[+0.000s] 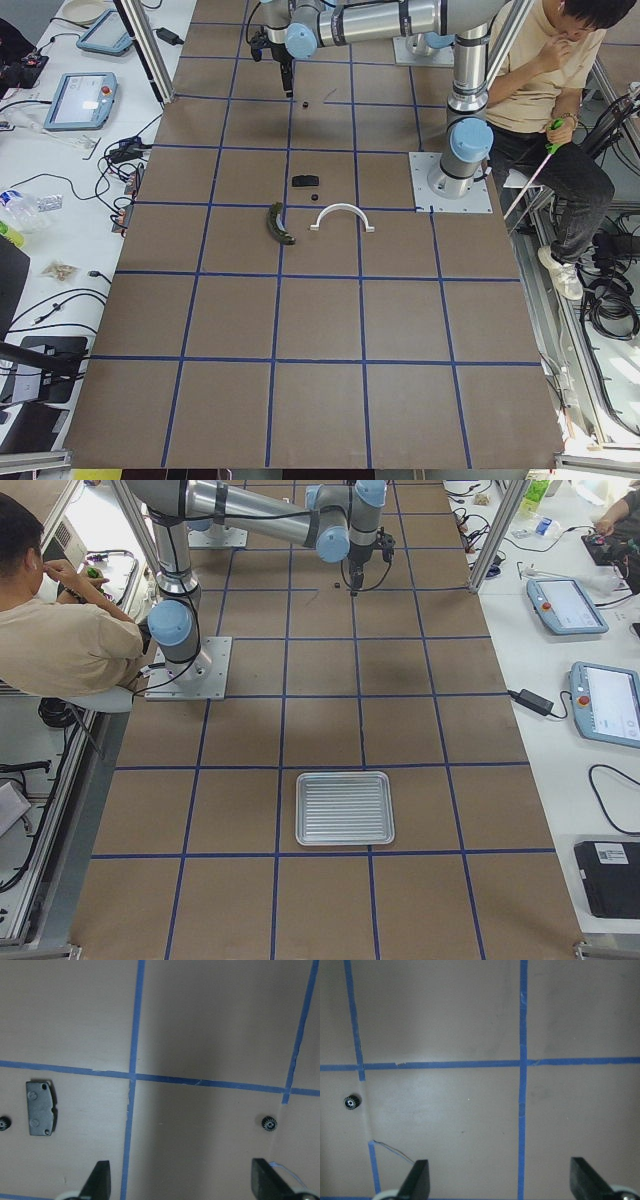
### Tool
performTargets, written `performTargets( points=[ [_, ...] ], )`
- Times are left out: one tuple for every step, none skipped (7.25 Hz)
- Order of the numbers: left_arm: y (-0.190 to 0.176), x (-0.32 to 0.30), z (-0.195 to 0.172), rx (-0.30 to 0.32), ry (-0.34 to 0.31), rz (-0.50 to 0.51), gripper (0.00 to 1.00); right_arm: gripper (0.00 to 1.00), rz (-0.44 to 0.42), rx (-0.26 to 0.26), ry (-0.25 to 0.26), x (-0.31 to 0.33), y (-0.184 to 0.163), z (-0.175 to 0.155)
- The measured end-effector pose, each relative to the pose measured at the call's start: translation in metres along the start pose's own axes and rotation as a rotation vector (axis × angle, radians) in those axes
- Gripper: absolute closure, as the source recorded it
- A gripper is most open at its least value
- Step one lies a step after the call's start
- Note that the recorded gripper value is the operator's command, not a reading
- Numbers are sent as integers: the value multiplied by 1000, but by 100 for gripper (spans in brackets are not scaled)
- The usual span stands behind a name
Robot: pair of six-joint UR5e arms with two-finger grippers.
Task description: Place bearing gear from tray to pile
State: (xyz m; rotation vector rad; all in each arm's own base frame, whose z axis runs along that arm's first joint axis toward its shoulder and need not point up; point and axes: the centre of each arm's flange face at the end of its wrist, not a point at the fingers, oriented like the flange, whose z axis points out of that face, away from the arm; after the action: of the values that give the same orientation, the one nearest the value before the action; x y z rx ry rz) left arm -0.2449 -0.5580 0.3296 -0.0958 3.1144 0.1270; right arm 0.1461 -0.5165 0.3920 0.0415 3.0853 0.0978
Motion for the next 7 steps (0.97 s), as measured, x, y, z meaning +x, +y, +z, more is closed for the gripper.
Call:
performTargets(
  points=[
    [0,22,29,4,-2,12,0,0,9,5,12,6,22,-26],
    [6,48,57,20,-1,21,0,0,12,13,34,9,40,-46],
    [15,71,86,45,5,29,0,0,18,15,52,13,52,-58],
    [25,87,113,61,10,39,0,0,30,16,58,16,57,-63],
    [33,96,132,64,7,53,0,0,39,18,55,19,58,-67],
    [39,105,141,67,2,70,0,0,42,26,50,20,57,-72],
    [44,110,147,65,-1,80,0,0,42,33,47,21,56,-76]
  ],
)
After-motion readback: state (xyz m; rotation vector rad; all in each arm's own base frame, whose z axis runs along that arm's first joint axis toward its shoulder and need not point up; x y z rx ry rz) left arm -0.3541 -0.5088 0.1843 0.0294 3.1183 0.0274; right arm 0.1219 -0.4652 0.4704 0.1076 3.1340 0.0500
